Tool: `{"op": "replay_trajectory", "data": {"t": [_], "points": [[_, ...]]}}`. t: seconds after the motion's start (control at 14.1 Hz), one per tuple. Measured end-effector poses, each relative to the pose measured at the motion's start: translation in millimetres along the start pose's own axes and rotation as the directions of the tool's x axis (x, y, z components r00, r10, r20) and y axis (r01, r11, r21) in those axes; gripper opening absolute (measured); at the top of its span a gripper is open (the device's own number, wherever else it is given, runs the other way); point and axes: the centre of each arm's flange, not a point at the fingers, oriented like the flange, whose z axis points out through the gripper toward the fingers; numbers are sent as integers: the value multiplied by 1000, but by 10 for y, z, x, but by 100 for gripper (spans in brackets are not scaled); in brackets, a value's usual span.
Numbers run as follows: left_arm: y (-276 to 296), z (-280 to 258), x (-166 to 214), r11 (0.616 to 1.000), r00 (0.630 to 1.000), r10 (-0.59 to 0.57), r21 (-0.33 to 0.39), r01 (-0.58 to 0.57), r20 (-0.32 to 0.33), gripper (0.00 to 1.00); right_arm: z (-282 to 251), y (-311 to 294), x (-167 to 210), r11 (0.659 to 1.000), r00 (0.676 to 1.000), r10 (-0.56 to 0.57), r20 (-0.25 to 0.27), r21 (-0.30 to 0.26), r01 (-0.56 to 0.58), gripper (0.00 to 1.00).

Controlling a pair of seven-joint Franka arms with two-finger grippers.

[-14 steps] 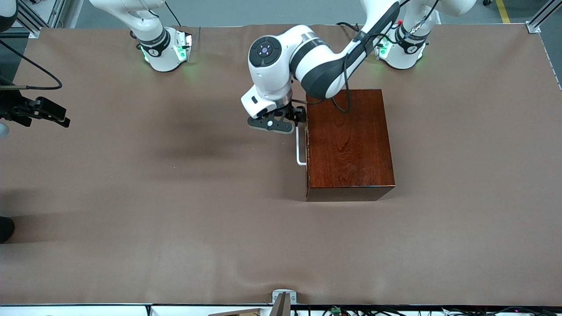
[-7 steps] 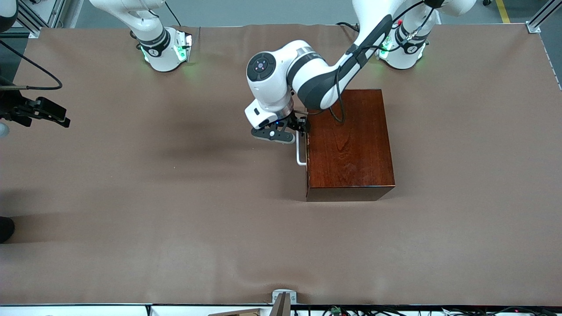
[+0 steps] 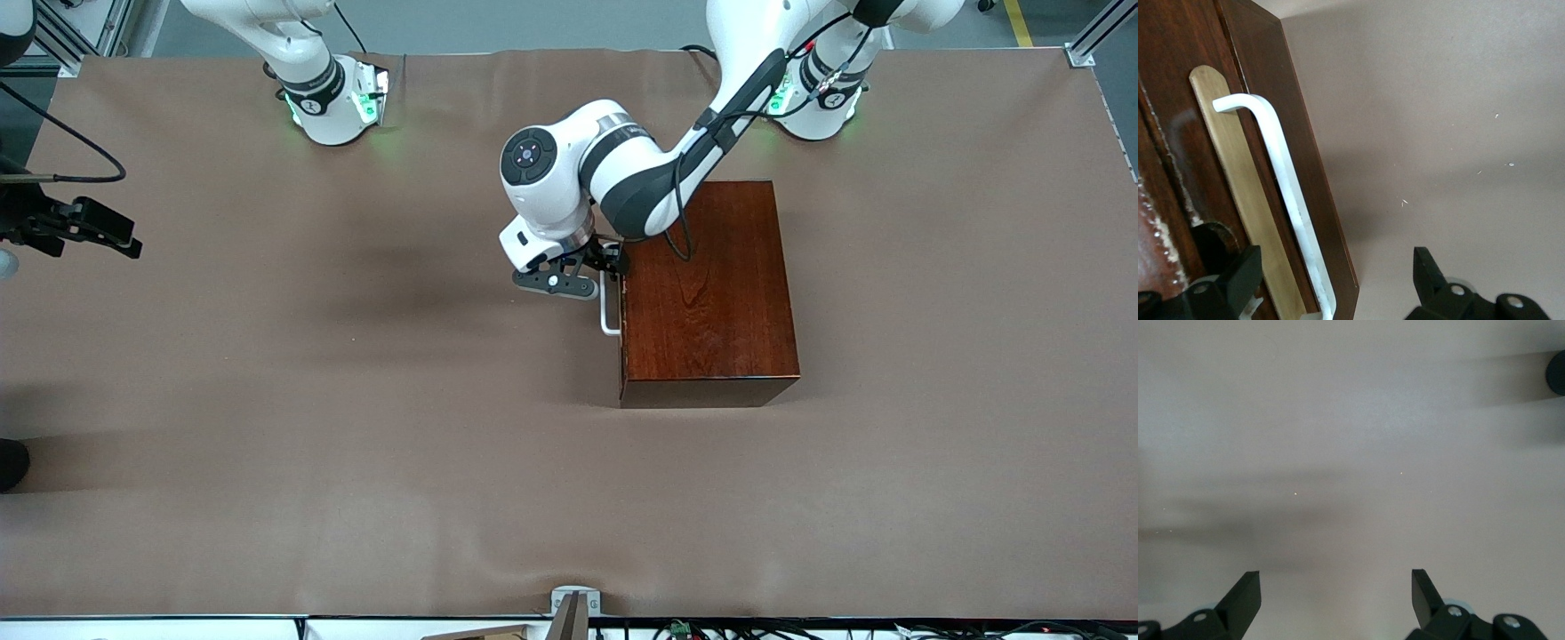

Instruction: Open drawer, take yellow block, close drawer

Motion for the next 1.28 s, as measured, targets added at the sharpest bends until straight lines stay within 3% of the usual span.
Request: {"op": "replay_trajectory", "data": {"t": [1.28], "points": [[100, 183, 99, 999, 999, -28, -29, 27, -41, 100, 35, 0, 19, 1000, 1000, 0, 6, 0, 0, 100]]}}
